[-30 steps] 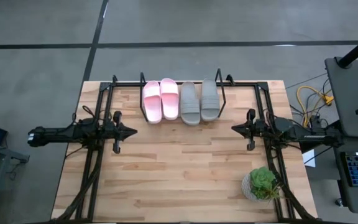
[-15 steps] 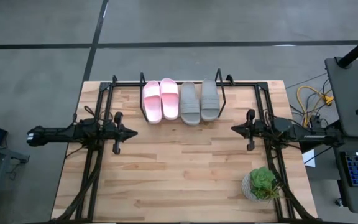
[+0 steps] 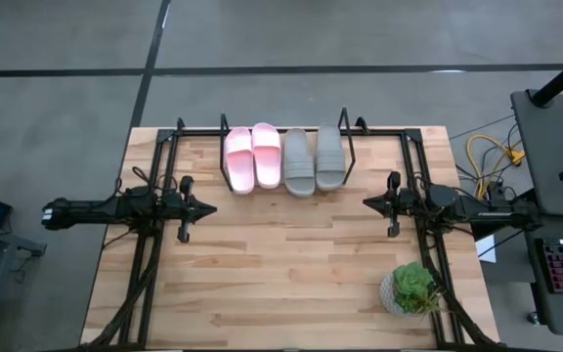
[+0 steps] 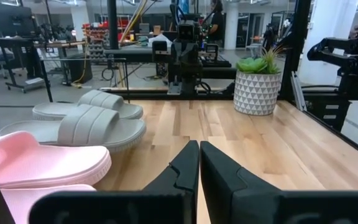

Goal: Pick and place slides into the shelf
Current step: Return to Home Position

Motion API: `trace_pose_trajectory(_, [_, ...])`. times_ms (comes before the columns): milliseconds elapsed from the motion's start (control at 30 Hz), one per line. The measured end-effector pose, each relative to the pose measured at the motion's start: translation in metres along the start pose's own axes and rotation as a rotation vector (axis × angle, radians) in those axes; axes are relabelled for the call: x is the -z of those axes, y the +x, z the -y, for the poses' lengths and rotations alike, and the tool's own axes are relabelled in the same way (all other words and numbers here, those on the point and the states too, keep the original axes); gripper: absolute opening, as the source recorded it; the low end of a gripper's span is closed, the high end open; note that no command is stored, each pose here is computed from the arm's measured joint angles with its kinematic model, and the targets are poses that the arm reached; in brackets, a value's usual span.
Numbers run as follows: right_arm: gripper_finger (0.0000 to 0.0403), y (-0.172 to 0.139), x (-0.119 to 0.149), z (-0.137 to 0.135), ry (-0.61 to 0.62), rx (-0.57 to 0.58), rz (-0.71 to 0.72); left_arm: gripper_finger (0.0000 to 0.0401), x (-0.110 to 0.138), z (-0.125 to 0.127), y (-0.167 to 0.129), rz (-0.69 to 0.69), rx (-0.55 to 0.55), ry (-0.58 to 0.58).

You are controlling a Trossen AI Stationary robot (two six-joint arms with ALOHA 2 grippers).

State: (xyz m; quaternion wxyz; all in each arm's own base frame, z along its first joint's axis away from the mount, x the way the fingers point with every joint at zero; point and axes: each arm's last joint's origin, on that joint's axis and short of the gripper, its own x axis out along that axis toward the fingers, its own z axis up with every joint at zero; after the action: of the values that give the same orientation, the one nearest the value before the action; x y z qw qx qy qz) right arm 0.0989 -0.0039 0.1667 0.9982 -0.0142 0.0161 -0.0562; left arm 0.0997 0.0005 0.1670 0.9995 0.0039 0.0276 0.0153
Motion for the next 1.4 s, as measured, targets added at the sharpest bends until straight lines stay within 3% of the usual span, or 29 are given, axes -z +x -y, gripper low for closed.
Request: trace_pose_trajectory(1400, [0.0008,0.0,-0.0002,0.0,0.0,0.0,0.001,0.0,-0.0032,0.0,-0.0004,0.03,0.001,-0.001])
